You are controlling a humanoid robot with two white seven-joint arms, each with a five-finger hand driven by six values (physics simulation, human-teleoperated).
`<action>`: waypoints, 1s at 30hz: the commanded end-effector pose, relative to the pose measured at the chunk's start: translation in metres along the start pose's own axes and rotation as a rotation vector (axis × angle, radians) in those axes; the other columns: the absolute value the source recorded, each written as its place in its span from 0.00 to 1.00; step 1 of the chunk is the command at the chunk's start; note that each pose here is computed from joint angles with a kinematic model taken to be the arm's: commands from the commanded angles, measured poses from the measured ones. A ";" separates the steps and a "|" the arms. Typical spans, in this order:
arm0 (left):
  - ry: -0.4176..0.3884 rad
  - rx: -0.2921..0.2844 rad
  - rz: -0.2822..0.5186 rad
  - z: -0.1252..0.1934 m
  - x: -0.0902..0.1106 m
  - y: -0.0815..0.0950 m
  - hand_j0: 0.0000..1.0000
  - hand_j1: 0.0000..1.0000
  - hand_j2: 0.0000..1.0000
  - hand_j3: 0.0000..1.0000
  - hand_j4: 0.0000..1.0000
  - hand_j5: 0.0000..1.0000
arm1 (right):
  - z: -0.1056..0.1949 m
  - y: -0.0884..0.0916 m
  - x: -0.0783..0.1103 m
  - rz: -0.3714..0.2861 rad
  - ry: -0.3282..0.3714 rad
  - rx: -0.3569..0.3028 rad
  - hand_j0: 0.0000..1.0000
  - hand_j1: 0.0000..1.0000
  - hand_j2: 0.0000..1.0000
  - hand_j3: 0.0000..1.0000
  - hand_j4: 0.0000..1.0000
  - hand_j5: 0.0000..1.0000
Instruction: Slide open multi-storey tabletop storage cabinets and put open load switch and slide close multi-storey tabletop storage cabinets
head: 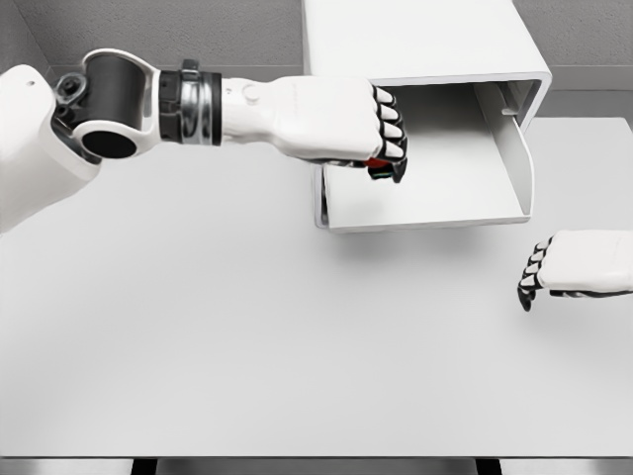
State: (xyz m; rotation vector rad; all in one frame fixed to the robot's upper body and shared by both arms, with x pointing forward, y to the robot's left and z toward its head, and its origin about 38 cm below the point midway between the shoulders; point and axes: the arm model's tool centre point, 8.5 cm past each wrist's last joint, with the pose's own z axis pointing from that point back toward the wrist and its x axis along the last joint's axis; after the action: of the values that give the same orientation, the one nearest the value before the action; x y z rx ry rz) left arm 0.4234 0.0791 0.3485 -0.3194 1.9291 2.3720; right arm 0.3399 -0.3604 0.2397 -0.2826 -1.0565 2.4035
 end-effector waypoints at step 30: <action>0.010 -0.001 0.066 -0.047 -0.025 0.001 1.00 1.00 1.00 1.00 1.00 1.00 | -0.031 -0.010 0.011 -0.005 -0.072 -0.072 0.53 0.53 0.53 0.53 0.53 0.53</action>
State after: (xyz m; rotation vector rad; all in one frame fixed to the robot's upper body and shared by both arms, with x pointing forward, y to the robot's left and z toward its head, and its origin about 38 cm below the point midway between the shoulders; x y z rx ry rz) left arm 0.4530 0.0369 0.3460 -0.2822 1.9599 2.4197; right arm 0.3456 -0.3290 0.2243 -0.2154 -1.1722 2.3968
